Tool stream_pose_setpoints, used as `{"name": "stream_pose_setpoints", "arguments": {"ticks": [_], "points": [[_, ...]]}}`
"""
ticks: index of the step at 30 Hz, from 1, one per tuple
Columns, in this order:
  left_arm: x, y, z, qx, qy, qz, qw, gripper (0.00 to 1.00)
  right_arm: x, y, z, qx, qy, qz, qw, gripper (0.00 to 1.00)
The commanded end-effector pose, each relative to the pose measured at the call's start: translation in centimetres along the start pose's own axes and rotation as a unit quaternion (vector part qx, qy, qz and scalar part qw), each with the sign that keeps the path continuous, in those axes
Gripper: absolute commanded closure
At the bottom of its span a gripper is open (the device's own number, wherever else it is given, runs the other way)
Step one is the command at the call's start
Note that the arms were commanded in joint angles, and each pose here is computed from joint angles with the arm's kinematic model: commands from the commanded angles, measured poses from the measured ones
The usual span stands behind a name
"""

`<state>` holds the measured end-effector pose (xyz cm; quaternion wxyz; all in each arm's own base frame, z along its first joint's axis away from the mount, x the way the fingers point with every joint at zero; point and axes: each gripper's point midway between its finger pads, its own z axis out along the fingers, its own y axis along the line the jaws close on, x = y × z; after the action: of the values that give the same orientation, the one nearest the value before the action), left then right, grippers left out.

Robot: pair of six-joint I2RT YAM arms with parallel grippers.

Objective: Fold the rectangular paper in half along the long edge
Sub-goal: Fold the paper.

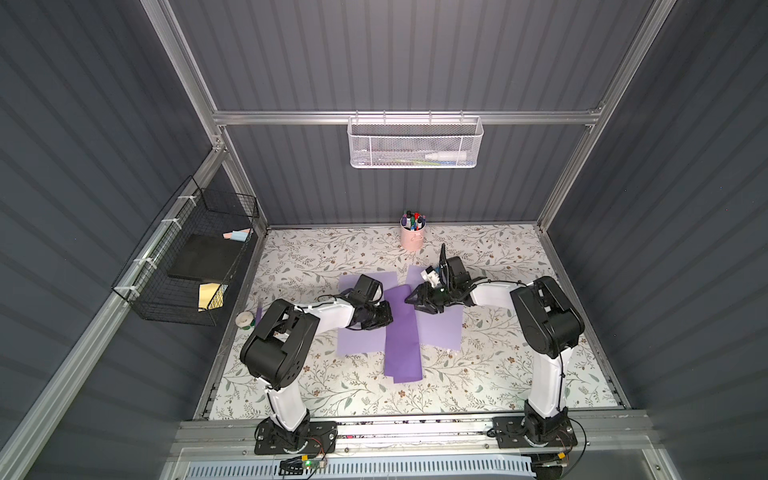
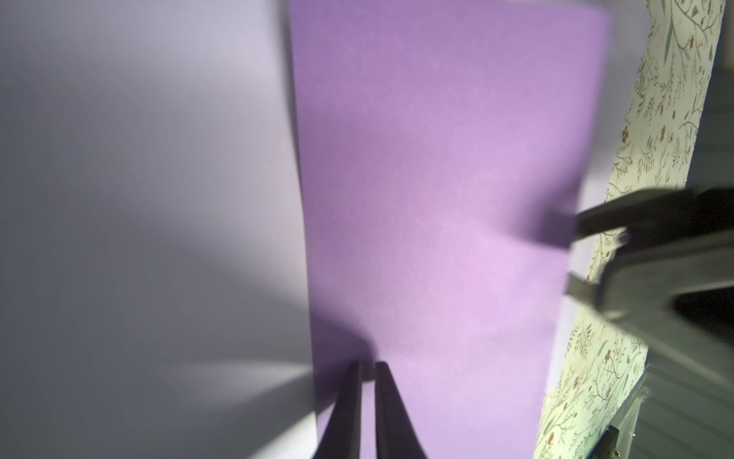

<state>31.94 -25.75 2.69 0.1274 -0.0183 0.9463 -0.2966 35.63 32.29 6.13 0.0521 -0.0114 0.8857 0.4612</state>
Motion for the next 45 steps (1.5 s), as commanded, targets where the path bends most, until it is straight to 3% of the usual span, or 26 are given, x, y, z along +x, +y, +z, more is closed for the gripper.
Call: {"name": "stream_pose_setpoints", "arguments": {"ticks": [1, 17, 25, 29, 30, 33, 35, 38, 45], "points": [[0.7, 0.3, 0.4, -0.007, 0.014, -0.001, 1.000, 0.88, -0.7, -0.5, 0.8, 0.014, 0.014, -0.003, 1.000, 0.53], [1.3, 0.6, 1.1, -0.008, 0.025, 0.001, 1.000, 0.88, -1.9, -2.0, 2.3, 0.039, 0.032, -0.003, 0.999, 0.64], [1.5, 0.7, 1.1, -0.009, 0.028, 0.003, 1.000, 0.88, -3.0, -2.1, 2.5, 0.028, 0.028, 0.001, 0.999, 0.91], [1.5, 0.7, 1.1, -0.010, 0.029, 0.003, 1.000, 0.88, -3.2, -1.9, 2.4, 0.026, 0.026, -0.002, 0.999, 1.00], [1.5, 0.7, 1.1, -0.009, 0.029, 0.003, 1.000, 0.88, -3.2, -2.0, 2.4, 0.026, 0.026, -0.002, 0.999, 0.99], [1.5, 0.7, 1.2, -0.010, 0.029, 0.003, 1.000, 0.88, -3.2, -2.1, 2.3, 0.032, 0.026, 0.003, 0.999, 0.66], [1.5, 0.7, 1.1, -0.009, 0.029, 0.003, 1.000, 0.88, -3.0, -2.2, 2.2, 0.035, 0.027, 0.004, 0.999, 0.56], [1.6, 0.7, 1.1, -0.010, 0.030, 0.004, 0.999, 0.88, -2.7, -1.9, 1.9, 0.033, 0.028, 0.002, 0.999, 0.54], [1.6, 0.7, 1.2, -0.011, 0.032, 0.005, 0.999, 0.88, -3.2, -1.7, 1.8, 0.030, 0.022, -0.005, 0.999, 0.62]]}}
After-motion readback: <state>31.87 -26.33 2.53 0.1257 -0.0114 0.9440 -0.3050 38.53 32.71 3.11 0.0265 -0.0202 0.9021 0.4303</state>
